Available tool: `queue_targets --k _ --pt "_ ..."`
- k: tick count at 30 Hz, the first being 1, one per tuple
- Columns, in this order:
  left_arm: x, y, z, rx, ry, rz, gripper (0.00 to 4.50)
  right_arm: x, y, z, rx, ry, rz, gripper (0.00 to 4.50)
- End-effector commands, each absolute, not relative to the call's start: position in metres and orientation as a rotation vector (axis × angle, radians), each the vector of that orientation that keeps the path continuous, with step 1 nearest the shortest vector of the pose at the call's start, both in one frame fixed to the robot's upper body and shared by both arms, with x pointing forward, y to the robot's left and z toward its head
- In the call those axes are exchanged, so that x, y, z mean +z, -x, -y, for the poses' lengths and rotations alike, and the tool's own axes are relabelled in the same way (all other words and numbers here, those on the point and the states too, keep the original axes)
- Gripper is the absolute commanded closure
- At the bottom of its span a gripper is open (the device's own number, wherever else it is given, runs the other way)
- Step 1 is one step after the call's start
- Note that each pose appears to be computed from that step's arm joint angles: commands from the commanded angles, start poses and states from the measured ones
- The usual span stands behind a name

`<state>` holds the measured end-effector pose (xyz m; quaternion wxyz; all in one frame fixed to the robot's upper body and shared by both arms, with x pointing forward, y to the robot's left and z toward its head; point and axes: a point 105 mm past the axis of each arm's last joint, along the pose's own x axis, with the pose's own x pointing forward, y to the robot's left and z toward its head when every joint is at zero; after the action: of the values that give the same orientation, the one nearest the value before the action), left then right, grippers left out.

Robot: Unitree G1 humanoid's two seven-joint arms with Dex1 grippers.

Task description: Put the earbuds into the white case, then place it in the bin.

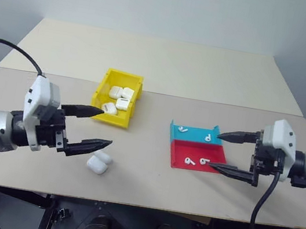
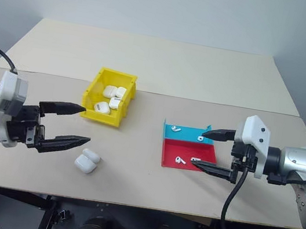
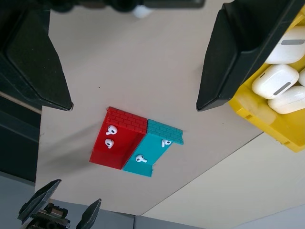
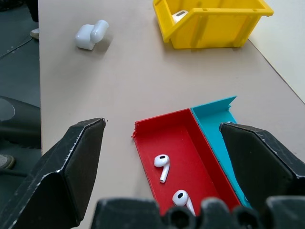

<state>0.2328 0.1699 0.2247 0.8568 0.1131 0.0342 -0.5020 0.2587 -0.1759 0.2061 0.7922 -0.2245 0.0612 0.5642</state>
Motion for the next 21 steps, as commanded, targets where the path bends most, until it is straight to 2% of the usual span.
queue_targets --k 1,6,11,15,21 --pt "0.23 -0.231 -0.169 -1.039 -0.286 -0.066 0.0 0.213 -0.256 0.174 1.218 0.506 -0.092 0.03" --pt "0.232 -0.227 -0.167 -1.063 -0.308 -0.12 0.0 0.212 -0.255 0.173 1.217 0.504 -0.095 0.03" --pt "0.23 -0.236 -0.167 -0.927 -0.388 -0.169 0.0 0.213 -0.256 0.172 1.21 0.503 -0.099 0.03" --pt "0.236 -0.234 -0.167 -0.921 -0.417 -0.282 0.0 0.215 -0.26 0.171 1.198 0.518 -0.096 0.03" --pt "0.226 -0.231 -0.179 -0.844 -0.384 -0.774 0.0 0.217 -0.256 0.171 1.205 0.503 -0.114 0.03"
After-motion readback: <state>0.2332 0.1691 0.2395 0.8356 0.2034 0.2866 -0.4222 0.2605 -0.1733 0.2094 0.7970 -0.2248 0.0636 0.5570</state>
